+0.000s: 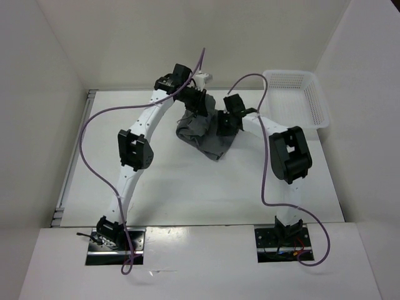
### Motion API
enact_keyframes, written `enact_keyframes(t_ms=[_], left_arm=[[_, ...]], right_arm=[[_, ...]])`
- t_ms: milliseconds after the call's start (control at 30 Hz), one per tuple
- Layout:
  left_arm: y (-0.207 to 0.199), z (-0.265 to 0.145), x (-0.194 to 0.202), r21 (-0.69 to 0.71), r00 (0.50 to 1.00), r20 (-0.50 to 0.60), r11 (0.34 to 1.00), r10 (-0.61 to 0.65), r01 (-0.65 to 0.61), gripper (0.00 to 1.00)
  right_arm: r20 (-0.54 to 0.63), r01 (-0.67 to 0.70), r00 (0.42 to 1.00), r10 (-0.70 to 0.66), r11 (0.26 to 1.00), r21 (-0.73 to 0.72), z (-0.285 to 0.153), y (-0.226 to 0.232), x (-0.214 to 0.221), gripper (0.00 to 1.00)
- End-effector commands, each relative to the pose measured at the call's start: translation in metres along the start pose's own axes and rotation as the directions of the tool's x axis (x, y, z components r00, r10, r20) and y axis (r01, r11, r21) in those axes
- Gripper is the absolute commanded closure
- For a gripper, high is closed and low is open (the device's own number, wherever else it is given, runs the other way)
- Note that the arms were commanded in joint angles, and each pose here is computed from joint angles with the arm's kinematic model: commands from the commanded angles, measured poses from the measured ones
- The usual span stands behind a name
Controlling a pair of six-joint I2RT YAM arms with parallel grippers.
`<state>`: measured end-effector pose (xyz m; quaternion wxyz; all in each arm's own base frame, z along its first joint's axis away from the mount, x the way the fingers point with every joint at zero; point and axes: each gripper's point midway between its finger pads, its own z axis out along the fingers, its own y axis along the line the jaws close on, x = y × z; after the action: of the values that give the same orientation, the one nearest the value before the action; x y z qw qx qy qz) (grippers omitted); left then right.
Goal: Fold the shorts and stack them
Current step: Fold the shorts
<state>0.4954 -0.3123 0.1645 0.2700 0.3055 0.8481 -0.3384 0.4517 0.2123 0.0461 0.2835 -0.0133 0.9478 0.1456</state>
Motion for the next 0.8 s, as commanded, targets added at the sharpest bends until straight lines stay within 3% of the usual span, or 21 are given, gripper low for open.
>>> enact_keyframes(t_ms=[0, 167, 300, 467, 500, 600, 633, 667, 767], left_arm=[[-0.006, 0.009, -0.015, 0.0, 0.997, 0.045, 0.998, 0.057, -0.057, 0.99], [-0.026, 0.039, 0.004, 0.002, 0.997, -0.024, 0.997, 0.071, -0.071, 0.94], [-0.051, 0.056, 0.017, 0.029, 0.993, -0.067, 0.995, 0.093, -0.091, 0.85], [-0.07, 0.074, 0.047, 0.065, 0.984, -0.161, 0.996, 0.079, -0.069, 0.53], [-0.07, 0.076, 0.055, 0.076, 0.981, -0.185, 0.996, 0.064, -0.051, 0.37], [-0.084, 0.074, 0.053, 0.122, 0.981, -0.177, 0.991, 0.075, -0.054, 0.18], [-0.089, 0.075, 0.056, 0.128, 0.979, -0.188, 0.99, 0.078, -0.054, 0.05], [-0.103, 0.066, 0.044, 0.144, 0.982, -0.157, 0.986, 0.103, -0.08, 0.01], [-0.118, 0.044, 0.028, 0.154, 0.985, -0.124, 0.983, 0.12, -0.101, 0.01]], right_arm=[[0.087, -0.031, 0.996, 0.028, 0.999, 0.03, -0.066, -0.012, -0.047, 0.56], [0.16, -0.069, 0.986, 0.055, 0.994, 0.083, -0.103, -0.033, -0.066, 0.52], [0.208, -0.072, 0.977, 0.046, 0.99, 0.119, -0.119, -0.041, -0.075, 0.52], [0.245, -0.108, 0.967, 0.067, 0.982, 0.157, -0.126, -0.062, -0.081, 0.51], [0.248, -0.111, 0.966, 0.067, 0.98, 0.166, -0.129, -0.069, -0.081, 0.51], [0.267, -0.125, 0.961, 0.071, 0.974, 0.19, -0.131, -0.077, -0.086, 0.5], [0.275, -0.117, 0.959, 0.062, 0.975, 0.189, -0.131, -0.077, -0.088, 0.5], [0.295, -0.129, 0.953, 0.065, 0.97, 0.206, -0.135, -0.083, -0.094, 0.49], [0.333, -0.143, 0.941, 0.053, 0.957, 0.253, -0.151, -0.092, -0.105, 0.49]])
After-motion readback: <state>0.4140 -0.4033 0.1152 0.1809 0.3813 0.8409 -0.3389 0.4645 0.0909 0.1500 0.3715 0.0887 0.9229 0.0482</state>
